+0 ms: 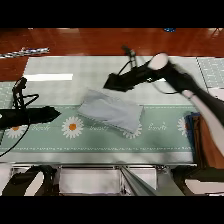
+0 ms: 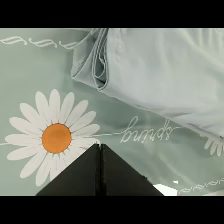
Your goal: Fold the shirts.
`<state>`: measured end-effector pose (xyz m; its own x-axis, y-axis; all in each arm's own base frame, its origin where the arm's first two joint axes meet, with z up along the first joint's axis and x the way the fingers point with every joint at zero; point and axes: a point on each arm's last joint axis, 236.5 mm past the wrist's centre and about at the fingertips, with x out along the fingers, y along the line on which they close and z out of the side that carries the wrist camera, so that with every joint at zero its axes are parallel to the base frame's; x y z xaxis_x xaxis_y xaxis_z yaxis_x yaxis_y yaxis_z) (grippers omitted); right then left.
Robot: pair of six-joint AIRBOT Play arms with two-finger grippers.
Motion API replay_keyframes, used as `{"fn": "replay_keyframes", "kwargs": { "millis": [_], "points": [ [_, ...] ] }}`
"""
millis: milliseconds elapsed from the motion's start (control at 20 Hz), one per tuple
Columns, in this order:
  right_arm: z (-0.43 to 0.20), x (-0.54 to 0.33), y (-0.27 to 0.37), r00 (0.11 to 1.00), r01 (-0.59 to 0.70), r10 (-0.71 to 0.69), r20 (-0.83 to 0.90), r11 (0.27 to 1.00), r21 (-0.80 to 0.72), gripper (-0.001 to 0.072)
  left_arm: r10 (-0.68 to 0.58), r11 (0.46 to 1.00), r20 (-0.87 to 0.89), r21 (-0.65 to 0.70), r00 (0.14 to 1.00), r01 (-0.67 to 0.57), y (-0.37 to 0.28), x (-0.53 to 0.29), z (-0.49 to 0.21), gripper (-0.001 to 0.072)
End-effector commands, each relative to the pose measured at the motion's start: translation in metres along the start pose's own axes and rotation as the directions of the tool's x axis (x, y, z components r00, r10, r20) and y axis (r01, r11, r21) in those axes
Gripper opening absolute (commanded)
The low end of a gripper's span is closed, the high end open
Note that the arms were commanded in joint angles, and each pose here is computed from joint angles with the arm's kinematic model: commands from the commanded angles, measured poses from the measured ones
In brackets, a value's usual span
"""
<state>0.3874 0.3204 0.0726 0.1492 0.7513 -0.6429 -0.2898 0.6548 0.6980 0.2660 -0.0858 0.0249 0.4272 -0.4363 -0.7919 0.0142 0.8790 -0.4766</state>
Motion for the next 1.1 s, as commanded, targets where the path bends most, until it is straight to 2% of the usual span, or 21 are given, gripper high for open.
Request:
{"fn": "replay_keyframes", "kwargs": {
  "millis": [0, 50, 150, 200, 300, 450, 550, 850, 1050],
  "points": [
    [-0.012, -0.126, -0.065, 0.943, 0.331, -0.330, 0.034, 0.943, -0.033, 0.0410, -0.001, 1.000, 0.001, -0.006, 1.000, 0.001, 0.001, 0.001, -0.001, 0.0025],
    [-0.020, -0.170, -0.093, 0.873, 0.480, -0.479, 0.087, 0.877, 0.012, 0.0411, -0.005, 1.000, -0.002, -0.008, 1.000, 0.005, 0.000, 0.001, -0.002, 0.0025],
    [-0.043, -0.217, -0.133, 0.755, 0.611, -0.630, 0.181, 0.776, 0.154, 0.0411, -0.021, 1.000, 0.001, -0.016, 1.000, 0.021, -0.004, 0.001, -0.001, 0.0026],
    [-0.058, -0.223, -0.151, 0.713, 0.615, -0.663, 0.228, 0.748, 0.250, 0.0411, -0.028, 0.999, 0.003, -0.019, 1.000, 0.028, -0.006, 0.001, -0.001, 0.0025],
    [-0.093, -0.203, -0.181, 0.696, 0.542, -0.664, 0.274, 0.735, 0.407, 0.0411, -0.039, 0.999, 0.004, -0.025, 0.999, 0.039, -0.008, 0.001, 0.000, 0.0025],
    [-0.142, -0.131, -0.201, 0.806, 0.328, -0.542, 0.237, 0.743, 0.583, 0.0411, -0.040, 0.999, 0.004, -0.026, 0.999, 0.040, -0.009, 0.001, 0.000, 0.0025],
    [-0.158, -0.095, -0.201, 0.866, 0.220, -0.445, 0.227, 0.747, 0.627, 0.0411, -0.041, 0.999, 0.000, -0.026, 0.999, 0.041, -0.009, 0.001, -0.001, 0.0025],
    [-0.159, -0.038, -0.191, 0.955, 0.068, -0.235, 0.184, 0.772, 0.632, 0.0418, -0.043, 0.999, -0.012, -0.026, 0.999, 0.043, -0.009, 0.001, -0.004, 0.0025],
    [-0.157, -0.015, -0.188, 0.974, -0.021, -0.136, 0.183, 0.744, 0.668, 0.0417, -0.043, 0.999, -0.010, -0.026, 0.999, 0.043, -0.009, 0.001, -0.004, 0.0025]
  ]
}}
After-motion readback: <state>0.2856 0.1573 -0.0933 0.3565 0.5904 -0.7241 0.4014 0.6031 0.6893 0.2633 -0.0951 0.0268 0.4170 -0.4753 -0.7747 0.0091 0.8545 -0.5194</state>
